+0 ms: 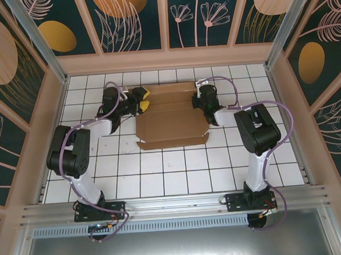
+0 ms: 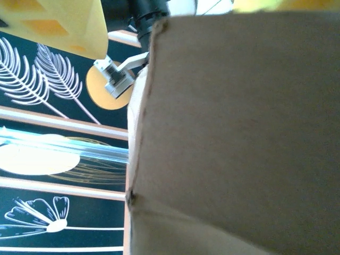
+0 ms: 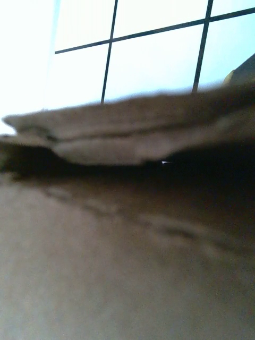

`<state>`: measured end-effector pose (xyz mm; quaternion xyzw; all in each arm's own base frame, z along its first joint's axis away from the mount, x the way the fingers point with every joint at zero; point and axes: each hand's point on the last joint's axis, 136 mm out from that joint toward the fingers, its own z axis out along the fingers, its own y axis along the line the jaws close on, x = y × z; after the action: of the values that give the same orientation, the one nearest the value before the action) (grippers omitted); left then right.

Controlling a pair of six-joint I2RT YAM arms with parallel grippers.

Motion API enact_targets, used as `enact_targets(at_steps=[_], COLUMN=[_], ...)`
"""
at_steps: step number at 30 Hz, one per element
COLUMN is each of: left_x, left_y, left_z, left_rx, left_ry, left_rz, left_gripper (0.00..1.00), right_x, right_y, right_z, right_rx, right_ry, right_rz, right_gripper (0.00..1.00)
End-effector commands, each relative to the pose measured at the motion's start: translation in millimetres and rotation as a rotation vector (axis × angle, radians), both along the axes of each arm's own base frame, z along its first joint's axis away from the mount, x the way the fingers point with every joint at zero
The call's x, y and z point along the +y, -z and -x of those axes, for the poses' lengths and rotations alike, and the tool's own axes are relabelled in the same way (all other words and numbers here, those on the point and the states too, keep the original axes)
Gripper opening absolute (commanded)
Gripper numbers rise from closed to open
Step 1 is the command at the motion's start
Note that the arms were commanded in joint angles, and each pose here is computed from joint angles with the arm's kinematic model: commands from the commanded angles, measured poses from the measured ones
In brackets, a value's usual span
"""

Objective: Fold the paper box

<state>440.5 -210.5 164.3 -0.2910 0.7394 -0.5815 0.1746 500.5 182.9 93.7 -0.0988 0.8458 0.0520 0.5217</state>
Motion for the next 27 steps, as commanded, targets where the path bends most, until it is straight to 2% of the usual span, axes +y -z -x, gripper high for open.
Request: enact_targets(at_steps=[1, 7, 9, 11, 15, 17, 19, 22, 25, 27], left_x=[17.2, 51.3, 66.6, 86.2, 126.7, 137.3, 137.3, 107.4, 74.7, 61.2], left_y=[-17.0, -12.5, -14.6, -22.9, -67.3, -94.5, -115.4, -130.3, -119.3, -109.2], left_z=[20.2, 51.6, 62.8, 73.9, 90.4, 95.2, 92.6, 71.7, 46.7, 31.4], left_rx=[-0.080, -0.078, -0.086, -0.103, -0.186, -0.249, -0.306, -0.355, -0.332, -0.310], left_ry=[0.010, -0.039, -0.073, -0.126, -0.275, -0.326, -0.335, -0.209, -0.070, -0.023], left_rz=[-0.056, -0.198, -0.274, -0.403, -0.613, -0.659, -0.663, -0.568, -0.438, -0.367], left_gripper=[0.67, 0.69, 0.68, 0.67, 0.64, 0.62, 0.62, 0.63, 0.62, 0.62], right_x=[-10.4, -16.7, -17.3, -17.2, -18.6, -17.0, -15.0, -13.5, -9.1, -6.6], right_y=[9.0, 9.3, 6.6, 4.3, 2.2, 2.3, 1.5, 3.3, 4.9, 8.3], right_z=[9.2, 13.2, 13.7, 15.2, 16.1, 16.5, 16.7, 16.3, 15.7, 15.1], right_rx=[0.055, 0.052, 0.054, 0.051, 0.044, 0.045, 0.045, 0.052, 0.060, 0.071], right_ry=[0.039, 0.043, 0.032, 0.022, 0.009, 0.000, -0.011, -0.013, -0.022, -0.022], right_rz=[-0.008, 0.017, 0.012, 0.010, 0.000, -0.003, -0.009, -0.017, -0.031, -0.032], right_gripper=[0.07, 0.07, 0.07, 0.08, 0.08, 0.08, 0.08, 0.09, 0.10, 0.10])
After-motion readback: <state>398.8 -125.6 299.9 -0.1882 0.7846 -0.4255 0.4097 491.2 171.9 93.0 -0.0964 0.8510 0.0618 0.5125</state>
